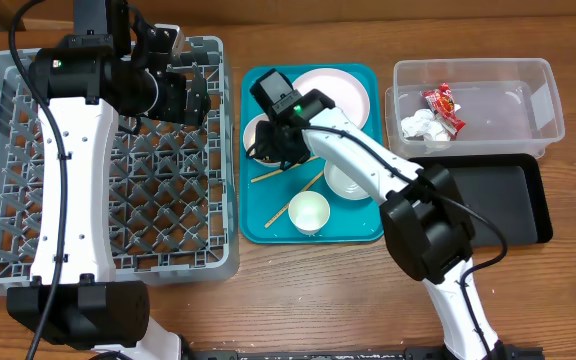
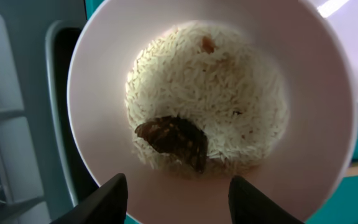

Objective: Sort waste into correct bins and load items into the dishwasher
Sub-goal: 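Grasp the white bowl of rice with the right gripper and lift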

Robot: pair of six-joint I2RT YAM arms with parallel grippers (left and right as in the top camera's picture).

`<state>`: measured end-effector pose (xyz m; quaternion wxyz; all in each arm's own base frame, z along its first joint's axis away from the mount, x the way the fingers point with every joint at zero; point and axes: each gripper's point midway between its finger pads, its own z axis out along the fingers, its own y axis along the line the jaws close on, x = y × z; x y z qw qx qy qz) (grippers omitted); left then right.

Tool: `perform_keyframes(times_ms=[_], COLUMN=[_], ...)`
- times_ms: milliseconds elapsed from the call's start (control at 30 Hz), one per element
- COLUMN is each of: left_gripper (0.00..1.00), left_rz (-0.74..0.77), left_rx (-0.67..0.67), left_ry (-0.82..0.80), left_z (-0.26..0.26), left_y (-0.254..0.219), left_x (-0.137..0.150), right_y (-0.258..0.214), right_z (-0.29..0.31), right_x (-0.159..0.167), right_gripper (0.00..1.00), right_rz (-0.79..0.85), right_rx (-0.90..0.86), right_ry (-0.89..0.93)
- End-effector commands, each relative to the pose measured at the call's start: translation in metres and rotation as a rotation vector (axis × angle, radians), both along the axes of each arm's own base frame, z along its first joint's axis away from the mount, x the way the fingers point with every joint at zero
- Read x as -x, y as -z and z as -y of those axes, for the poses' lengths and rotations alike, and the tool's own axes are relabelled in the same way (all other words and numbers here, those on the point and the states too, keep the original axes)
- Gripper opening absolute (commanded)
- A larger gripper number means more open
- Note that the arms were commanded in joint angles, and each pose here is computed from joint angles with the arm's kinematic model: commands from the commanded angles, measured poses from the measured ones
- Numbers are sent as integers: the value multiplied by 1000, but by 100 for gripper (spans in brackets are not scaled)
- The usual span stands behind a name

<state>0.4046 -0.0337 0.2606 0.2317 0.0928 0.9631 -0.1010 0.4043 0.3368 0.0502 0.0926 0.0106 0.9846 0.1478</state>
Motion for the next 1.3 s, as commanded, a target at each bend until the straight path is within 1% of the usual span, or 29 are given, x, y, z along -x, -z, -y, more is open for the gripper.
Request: perform_keyframes(times_ms=[0,133,233,433,567,767,933,1133,1267], left_gripper=[100,100,100,100,100,100,100,100,100], left_rz=[15,15,15,15,15,15,15,15,15], left_rx=[1,1,1,1,1,1,1,1,1], left_ry=[-12,-12,-12,-12,-12,-12,-12,-12,-12], left_z=[0,0,0,0,0,0,0,0,0], left_y=[-6,-6,-6,-6,-6,-6,-6,-6,-6], left_x=[-3,-3,-3,-3,-3,-3,-3,-3,-3], right_y=[5,11,10,-18,-38,-42,-28,6,16], right_z=[10,32,37,23,11,-15,-24,-27,-25], right_x=[3,13,14,-1,-15,-18,-17,-10,-7], right_gripper=[54,54,54,54,54,54,53,46,40], right_rz=[-23,-78,-84,-5,58,118,163,127,107], right_rx=[41,118,133,98,48,-8,58,113,129], right_ry=[5,23,7,-68,-73,-103,-98,-115,-118])
